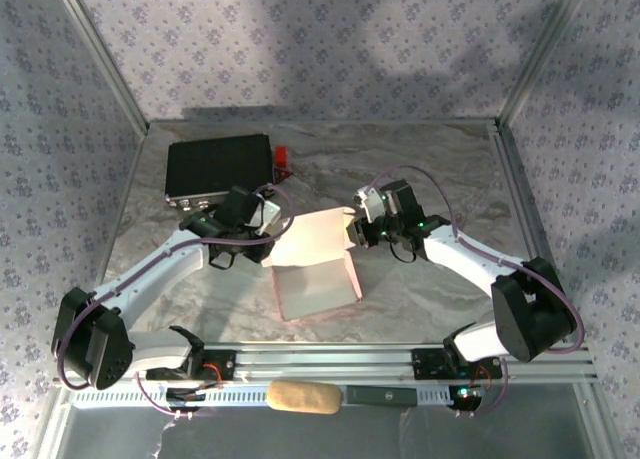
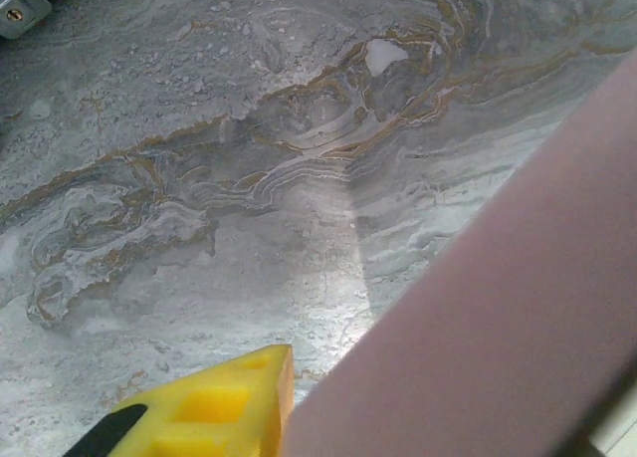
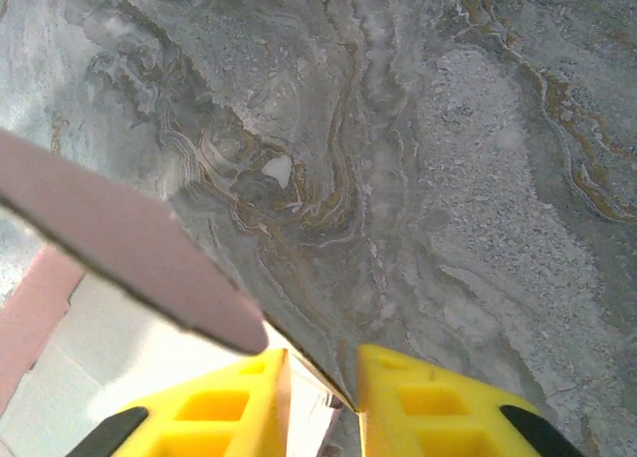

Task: Fold the paper box

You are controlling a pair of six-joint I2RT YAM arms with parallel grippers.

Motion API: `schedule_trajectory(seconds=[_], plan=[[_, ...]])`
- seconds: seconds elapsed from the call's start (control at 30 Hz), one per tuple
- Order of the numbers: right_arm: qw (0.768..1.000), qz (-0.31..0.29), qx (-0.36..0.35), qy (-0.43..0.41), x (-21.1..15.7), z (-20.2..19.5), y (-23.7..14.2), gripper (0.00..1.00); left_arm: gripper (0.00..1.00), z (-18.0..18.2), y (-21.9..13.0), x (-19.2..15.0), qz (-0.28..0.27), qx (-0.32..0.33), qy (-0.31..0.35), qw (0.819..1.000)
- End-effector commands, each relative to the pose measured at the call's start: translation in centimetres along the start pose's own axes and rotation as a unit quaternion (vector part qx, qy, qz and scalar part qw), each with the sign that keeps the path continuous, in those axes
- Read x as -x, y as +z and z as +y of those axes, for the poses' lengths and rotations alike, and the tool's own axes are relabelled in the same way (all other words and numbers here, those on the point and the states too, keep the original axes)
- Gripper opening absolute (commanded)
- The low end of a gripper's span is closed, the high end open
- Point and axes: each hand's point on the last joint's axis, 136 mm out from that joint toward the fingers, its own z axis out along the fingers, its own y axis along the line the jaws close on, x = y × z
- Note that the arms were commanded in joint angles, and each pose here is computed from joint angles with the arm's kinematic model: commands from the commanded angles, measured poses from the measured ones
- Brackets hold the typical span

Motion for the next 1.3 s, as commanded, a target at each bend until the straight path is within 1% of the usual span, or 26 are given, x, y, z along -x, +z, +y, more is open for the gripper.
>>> schedule_trajectory(seconds=[0.0,0.1,0.2,0.33,0.43,0.47,0.63,0.73,0.8,0.93,1.03,1.13,1.27], plan=[[1.0,-0.005,-0.005,-0.009,1.1,0.3,-0.2,0.2,0.21,-0.4,-0.3,1.1,-0.018,-0.014,-0.018,1.0],[1.0,-0.006,-0.013,-0.009,1.2,0.5,-0.2,0.15,0.12,-0.1,-0.5,1.6,-0.025,-0.005,-0.033,0.999],[1.0,-0.011,-0.023,-0.013,1.4,0.8,-0.5,0.12,0.09,0.2,-0.7,2.1,-0.034,0.007,-0.046,0.998],[0.999,-0.02,-0.047,-0.02,1.9,1.3,-0.7,0.07,0.09,0.1,-1.1,2.8,-0.051,0.021,-0.062,0.997],[0.997,-0.027,-0.077,-0.009,2.3,1.0,-0.8,0.01,0.07,0.0,-0.9,3.4,-0.061,0.029,-0.083,0.994],[0.995,-0.029,-0.091,0.0,2.4,0.7,-0.8,0.0,0.05,0.1,-0.9,3.8,-0.065,0.039,-0.09,0.993],[0.987,-0.077,-0.133,0.048,3.8,0.4,-0.9,0.0,0.05,1.1,-0.8,5.3,-0.083,0.087,-0.13,0.984],[0.981,-0.113,-0.145,0.064,5.1,1.0,-0.8,0.0,0.02,1.9,-0.9,6.5,-0.099,0.119,-0.163,0.974],[0.976,-0.139,-0.151,0.074,5.9,1.3,-0.7,0.0,0.0,2.8,-1.3,7.5,-0.116,0.145,-0.197,0.963],[0.965,-0.187,-0.163,0.081,7.6,0.9,-0.3,0.0,0.0,2.9,-1.2,10.1,-0.16,0.14,-0.21,0.954],[0.962,-0.203,-0.163,0.082,8.8,0.6,0.5,0.0,0.0,3.3,-1.4,12.0,-0.195,0.147,-0.213,0.946],[0.961,-0.211,-0.162,0.078,9.8,0.6,1.7,0.0,0.0,3.5,-1.0,13.4,-0.211,0.143,-0.219,0.942],[0.956,-0.227,-0.17,0.073,9.7,0.0,3.0,0.0,0.0,3.6,-0.1,13.6,-0.216,0.138,-0.222,0.941]])
